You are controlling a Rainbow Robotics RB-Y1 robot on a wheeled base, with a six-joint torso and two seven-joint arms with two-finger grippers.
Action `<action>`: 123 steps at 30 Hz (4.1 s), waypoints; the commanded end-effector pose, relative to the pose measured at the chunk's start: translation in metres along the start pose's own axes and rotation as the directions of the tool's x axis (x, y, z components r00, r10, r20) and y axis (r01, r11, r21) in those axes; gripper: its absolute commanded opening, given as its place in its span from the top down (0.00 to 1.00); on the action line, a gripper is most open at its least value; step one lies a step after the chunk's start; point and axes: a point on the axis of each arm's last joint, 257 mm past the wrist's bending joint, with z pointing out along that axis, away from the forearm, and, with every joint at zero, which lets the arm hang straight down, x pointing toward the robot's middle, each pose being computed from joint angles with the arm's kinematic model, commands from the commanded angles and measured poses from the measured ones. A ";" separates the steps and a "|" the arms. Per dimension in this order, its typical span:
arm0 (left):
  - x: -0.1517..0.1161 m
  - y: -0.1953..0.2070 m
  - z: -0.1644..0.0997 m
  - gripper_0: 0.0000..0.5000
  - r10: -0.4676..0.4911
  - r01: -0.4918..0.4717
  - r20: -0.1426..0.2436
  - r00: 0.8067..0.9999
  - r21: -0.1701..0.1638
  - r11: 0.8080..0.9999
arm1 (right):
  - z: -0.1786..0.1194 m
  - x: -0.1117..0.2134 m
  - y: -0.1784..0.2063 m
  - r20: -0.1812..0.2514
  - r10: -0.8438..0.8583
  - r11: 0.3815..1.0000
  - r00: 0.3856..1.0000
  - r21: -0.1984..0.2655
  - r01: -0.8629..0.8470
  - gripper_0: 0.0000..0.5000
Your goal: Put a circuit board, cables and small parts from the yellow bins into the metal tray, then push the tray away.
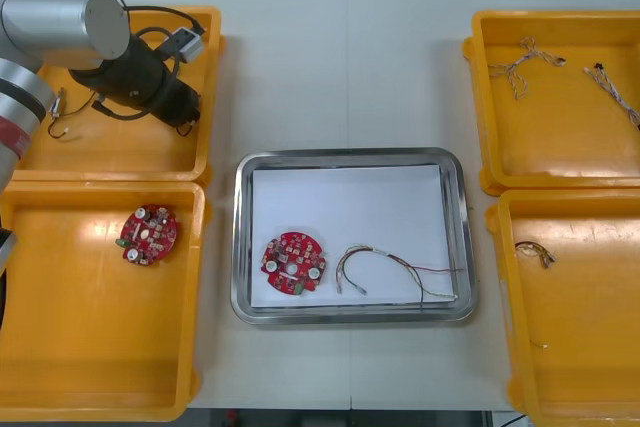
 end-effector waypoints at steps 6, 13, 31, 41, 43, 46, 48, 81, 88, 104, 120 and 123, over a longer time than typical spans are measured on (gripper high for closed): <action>-0.026 -0.011 -0.003 0.06 0.144 -0.144 0.048 0.988 -0.002 0.990 | -0.031 -0.047 -0.026 0.141 0.064 0.998 0.988 0.010 -0.066 0.00; -0.023 -0.009 0.000 0.07 0.161 -0.161 0.039 0.986 -0.016 0.987 | -0.018 -0.056 -0.031 0.169 0.086 0.996 0.982 -0.013 -0.085 0.00; -0.015 -0.004 0.003 0.73 0.166 -0.165 0.019 0.986 -0.031 0.986 | 0.015 -0.101 -0.027 0.202 0.100 0.995 0.974 -0.021 -0.097 0.00; -0.013 0.001 0.000 1.00 0.157 -0.156 0.020 0.987 -0.030 0.987 | 0.040 -0.109 -0.024 0.222 0.003 0.999 0.975 0.041 -0.013 0.00; -0.013 0.001 -0.001 1.00 0.154 -0.154 0.022 0.988 -0.028 0.988 | 0.043 -0.112 -0.022 0.228 -0.027 0.998 0.973 0.063 0.013 0.00; -0.013 0.003 -0.003 1.00 0.147 -0.146 0.028 0.989 -0.024 0.989 | 0.047 -0.115 -0.023 0.234 -0.066 0.994 0.970 0.098 0.044 0.00; -0.013 0.007 -0.006 1.00 0.139 -0.138 0.034 0.990 -0.025 0.990 | 0.052 -0.116 -0.021 0.238 -0.070 0.994 0.969 0.094 0.049 0.00; -0.011 0.047 -0.109 1.00 0.081 -0.081 0.003 0.997 -0.050 0.995 | 0.084 -0.128 -0.043 0.327 -0.044 0.998 0.944 0.048 0.030 0.00; 0.004 0.028 -0.127 1.00 0.048 -0.051 -0.034 0.998 -0.089 0.995 | 0.090 -0.126 -0.045 0.347 0.019 1.000 0.938 0.009 -0.024 0.00; -0.001 -0.061 -0.131 1.00 -0.076 0.072 -0.043 0.996 -0.084 0.994 | 0.095 -0.127 -0.044 0.362 0.059 0.998 0.930 -0.006 -0.061 0.00; -0.004 -0.146 -0.098 1.00 -0.176 0.166 -0.070 0.982 -0.135 0.977 | 0.089 -0.139 -0.044 0.358 0.076 0.997 0.931 0.002 -0.082 0.00; -0.005 -0.163 -0.094 1.00 -0.214 0.205 -0.068 0.974 -0.119 0.972 | 0.088 -0.139 -0.044 0.358 0.070 0.997 0.931 0.007 -0.078 0.00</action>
